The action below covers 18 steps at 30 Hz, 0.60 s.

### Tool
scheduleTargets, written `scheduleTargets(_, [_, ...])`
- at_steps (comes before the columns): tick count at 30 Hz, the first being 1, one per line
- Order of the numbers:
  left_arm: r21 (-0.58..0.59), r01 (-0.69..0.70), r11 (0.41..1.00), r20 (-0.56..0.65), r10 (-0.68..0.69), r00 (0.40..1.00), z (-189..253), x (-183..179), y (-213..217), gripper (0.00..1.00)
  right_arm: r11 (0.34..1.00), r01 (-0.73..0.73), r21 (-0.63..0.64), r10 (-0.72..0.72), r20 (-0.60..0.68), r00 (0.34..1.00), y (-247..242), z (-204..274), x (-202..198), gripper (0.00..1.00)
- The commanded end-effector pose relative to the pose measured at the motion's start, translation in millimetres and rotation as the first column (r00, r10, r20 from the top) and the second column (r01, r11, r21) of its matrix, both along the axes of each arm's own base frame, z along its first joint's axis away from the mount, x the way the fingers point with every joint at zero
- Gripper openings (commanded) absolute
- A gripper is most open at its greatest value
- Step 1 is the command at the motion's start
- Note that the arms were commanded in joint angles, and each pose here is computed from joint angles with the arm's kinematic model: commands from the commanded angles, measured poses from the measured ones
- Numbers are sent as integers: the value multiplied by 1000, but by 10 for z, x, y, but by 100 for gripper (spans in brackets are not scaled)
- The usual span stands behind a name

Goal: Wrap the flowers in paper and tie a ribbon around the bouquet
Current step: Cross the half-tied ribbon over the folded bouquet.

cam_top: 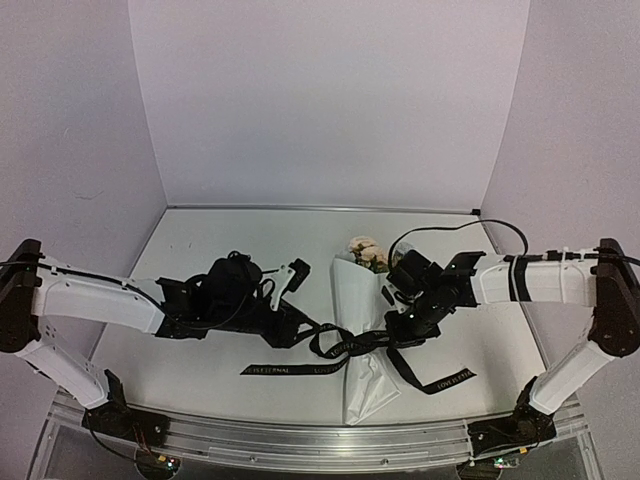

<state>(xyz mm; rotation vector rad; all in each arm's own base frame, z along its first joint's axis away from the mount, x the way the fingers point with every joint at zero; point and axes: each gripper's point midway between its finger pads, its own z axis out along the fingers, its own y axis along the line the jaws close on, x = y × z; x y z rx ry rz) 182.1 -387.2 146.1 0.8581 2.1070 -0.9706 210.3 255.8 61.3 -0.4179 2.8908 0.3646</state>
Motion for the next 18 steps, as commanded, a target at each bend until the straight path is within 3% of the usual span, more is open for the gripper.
scheduleTargets(1, [43, 61, 997, 140, -66, 988, 365, 181, -295, 44, 997, 66, 43, -70, 90, 994, -79, 105, 87, 0])
scheduleTargets(7, [164, 194, 967, 133, -217, 967, 141, 225, -677, 38, 992, 102, 68, -109, 110, 988, -119, 74, 93, 0])
scheduleTargets(13, [258, 316, 913, 102, -351, 931, -140, 119, -931, 40, 989, 120, 92, -130, 116, 985, -101, 87, 109, 0])
scheduleTargets(18, [335, 326, 884, 124, -385, 915, -292, 101, -1049, 43, 987, 126, 103, -137, 116, 984, -88, 75, 112, 0])
